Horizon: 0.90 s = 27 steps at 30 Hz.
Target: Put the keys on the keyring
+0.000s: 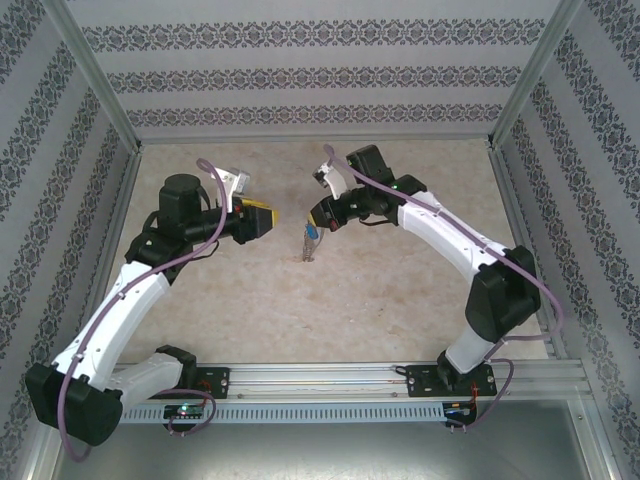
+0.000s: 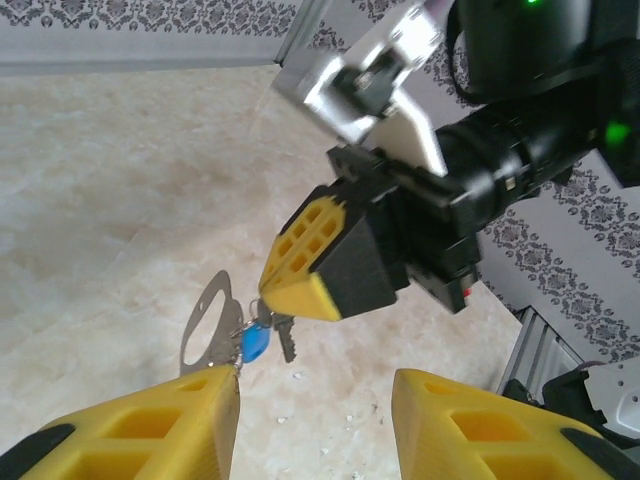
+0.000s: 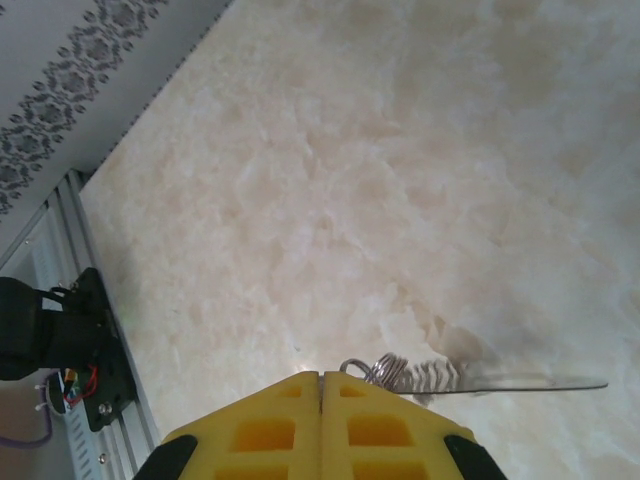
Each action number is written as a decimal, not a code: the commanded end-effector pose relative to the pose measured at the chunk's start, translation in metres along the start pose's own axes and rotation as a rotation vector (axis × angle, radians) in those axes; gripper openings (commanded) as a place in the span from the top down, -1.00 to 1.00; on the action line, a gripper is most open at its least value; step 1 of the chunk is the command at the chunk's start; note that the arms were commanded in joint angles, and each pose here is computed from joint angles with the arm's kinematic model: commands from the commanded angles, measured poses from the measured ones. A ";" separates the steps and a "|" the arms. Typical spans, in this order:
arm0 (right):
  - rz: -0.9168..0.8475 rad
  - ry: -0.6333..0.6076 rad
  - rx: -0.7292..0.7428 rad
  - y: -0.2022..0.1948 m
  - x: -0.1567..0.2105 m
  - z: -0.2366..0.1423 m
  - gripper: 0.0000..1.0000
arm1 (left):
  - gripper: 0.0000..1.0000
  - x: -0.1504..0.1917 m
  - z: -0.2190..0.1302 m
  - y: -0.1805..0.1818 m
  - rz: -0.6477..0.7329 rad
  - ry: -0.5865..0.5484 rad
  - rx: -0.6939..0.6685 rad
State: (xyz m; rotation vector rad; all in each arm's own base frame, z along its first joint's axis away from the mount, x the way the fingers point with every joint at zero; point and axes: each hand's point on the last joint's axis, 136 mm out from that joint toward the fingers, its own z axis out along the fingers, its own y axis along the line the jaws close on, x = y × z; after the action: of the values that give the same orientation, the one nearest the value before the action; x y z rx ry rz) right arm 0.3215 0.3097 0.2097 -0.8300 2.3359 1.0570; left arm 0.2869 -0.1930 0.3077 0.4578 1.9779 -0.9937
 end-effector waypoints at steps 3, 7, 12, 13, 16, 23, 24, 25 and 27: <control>0.059 0.006 0.016 -0.016 0.016 0.014 1.00 | 0.10 0.006 -0.005 0.001 -0.002 0.002 -0.017; 0.101 0.015 0.041 -0.025 0.033 0.015 1.00 | 0.09 0.008 -0.004 0.003 -0.008 0.000 -0.013; 0.153 0.048 0.070 -0.033 0.063 0.011 1.00 | 0.07 0.010 0.001 0.006 -0.022 -0.001 -0.008; 0.173 0.058 0.078 -0.036 0.071 0.011 1.00 | 0.07 0.010 0.002 0.006 -0.024 -0.003 -0.006; 0.216 0.094 0.076 -0.042 0.092 0.013 1.00 | 0.07 0.016 0.004 0.010 -0.022 0.008 -0.009; 0.290 0.156 0.072 -0.059 0.130 0.022 0.93 | 0.02 0.037 0.000 0.018 -0.020 0.077 -0.057; 0.294 0.157 0.074 -0.061 0.132 0.022 0.87 | 0.01 0.038 -0.001 0.019 -0.021 0.081 -0.068; 0.293 0.155 0.078 -0.063 0.133 0.022 0.79 | -0.01 0.040 -0.003 0.021 -0.025 0.086 -0.083; 0.282 0.142 0.098 -0.066 0.132 0.019 0.68 | -0.09 0.043 -0.008 0.025 -0.027 0.089 -0.123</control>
State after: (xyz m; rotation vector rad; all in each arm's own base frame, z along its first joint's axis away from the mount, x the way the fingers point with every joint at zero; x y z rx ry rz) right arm 0.2660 0.2461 0.0812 -0.5782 2.7019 1.0125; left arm 0.2802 -0.1846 0.2730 0.4307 2.0739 -0.9449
